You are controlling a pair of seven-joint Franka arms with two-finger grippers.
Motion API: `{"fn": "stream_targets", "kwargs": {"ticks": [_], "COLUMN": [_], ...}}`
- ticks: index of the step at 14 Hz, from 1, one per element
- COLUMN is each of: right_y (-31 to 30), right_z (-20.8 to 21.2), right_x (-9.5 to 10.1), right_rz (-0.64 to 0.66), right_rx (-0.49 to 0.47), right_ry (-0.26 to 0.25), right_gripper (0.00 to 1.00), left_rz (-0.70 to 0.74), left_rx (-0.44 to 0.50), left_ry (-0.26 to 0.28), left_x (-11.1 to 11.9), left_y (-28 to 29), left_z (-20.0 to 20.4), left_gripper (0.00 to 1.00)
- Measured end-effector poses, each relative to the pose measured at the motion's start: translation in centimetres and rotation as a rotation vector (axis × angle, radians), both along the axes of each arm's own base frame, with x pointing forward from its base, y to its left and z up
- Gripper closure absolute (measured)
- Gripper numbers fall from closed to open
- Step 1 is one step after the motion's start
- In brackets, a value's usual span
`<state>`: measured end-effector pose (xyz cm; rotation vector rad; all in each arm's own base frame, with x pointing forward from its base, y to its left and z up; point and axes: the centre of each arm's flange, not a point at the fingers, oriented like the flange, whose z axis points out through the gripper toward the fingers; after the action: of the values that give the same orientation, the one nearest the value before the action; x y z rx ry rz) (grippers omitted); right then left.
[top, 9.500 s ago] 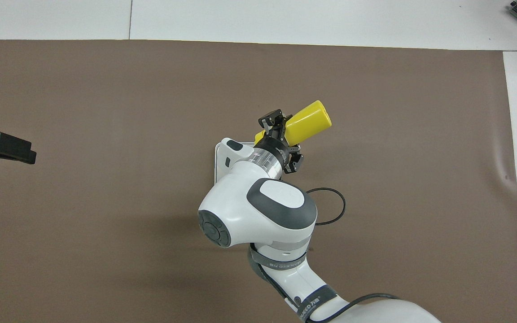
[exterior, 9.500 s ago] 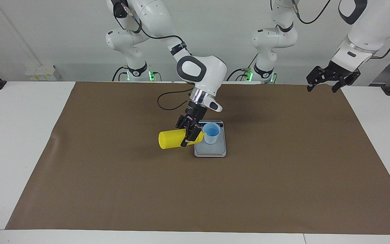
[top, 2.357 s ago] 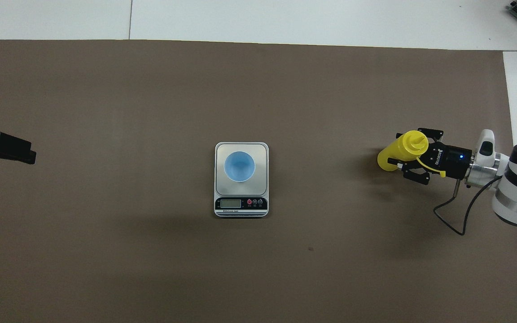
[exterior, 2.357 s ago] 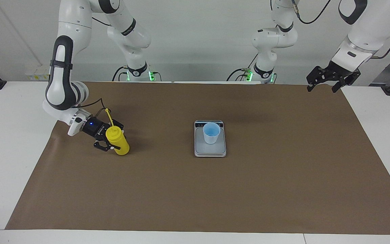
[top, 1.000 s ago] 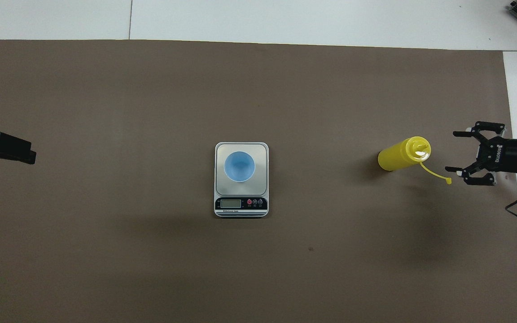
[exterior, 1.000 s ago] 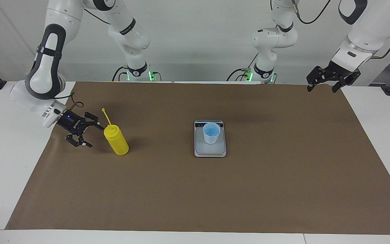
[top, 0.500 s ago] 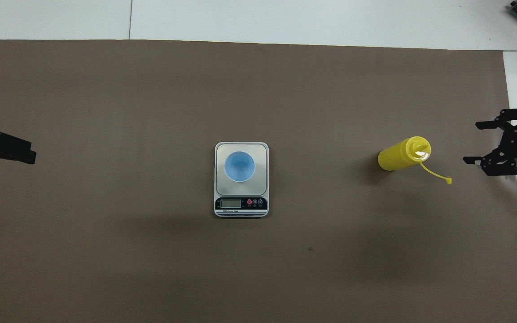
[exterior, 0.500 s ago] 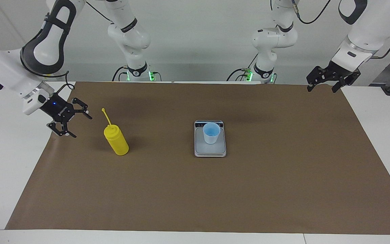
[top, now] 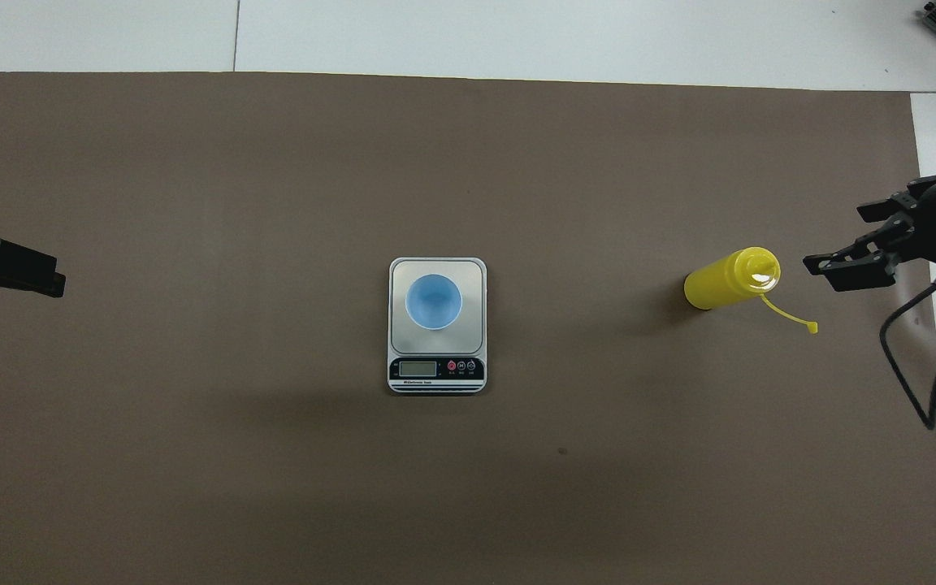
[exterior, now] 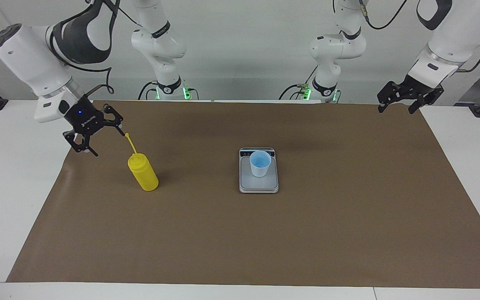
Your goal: Pour seasoning into cup on scale with both arms
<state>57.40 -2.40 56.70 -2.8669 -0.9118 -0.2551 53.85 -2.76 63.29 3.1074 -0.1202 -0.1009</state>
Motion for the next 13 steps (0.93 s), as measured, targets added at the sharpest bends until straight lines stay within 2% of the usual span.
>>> {"fn": "stream_targets", "kwargs": {"ticks": [3,5,6,10,13], "right_y": [3.4,4.5,5.0,5.1,4.5], "right_z": [3.1,5.2,6.0,8.8,9.0], "right_x": [-0.6,-1.0,-1.2,-1.8,-2.3], "right_rz": [-0.267,-0.440,-0.484,-0.554,-0.563], "right_rx": [-0.001,-0.017,-0.035,-0.100,-0.126], "right_ry": [0.063,0.084,0.085,0.089,0.144], "right_gripper": [0.00,0.00,0.00,0.00,0.00], "left_rz": [0.000,0.000,0.000,0.000,0.000], "left_rx": [0.000,0.000,0.000,0.000,0.000], "left_ry": [0.000,0.000,0.000,0.000,0.000], "left_x": [0.0,0.0,0.0,0.0,0.0], "left_y": [0.0,0.0,0.0,0.0,0.0], "left_z": [0.0,0.0,0.0,0.0,0.0], "left_gripper": [0.00,0.00,0.00,0.00,0.00]}}
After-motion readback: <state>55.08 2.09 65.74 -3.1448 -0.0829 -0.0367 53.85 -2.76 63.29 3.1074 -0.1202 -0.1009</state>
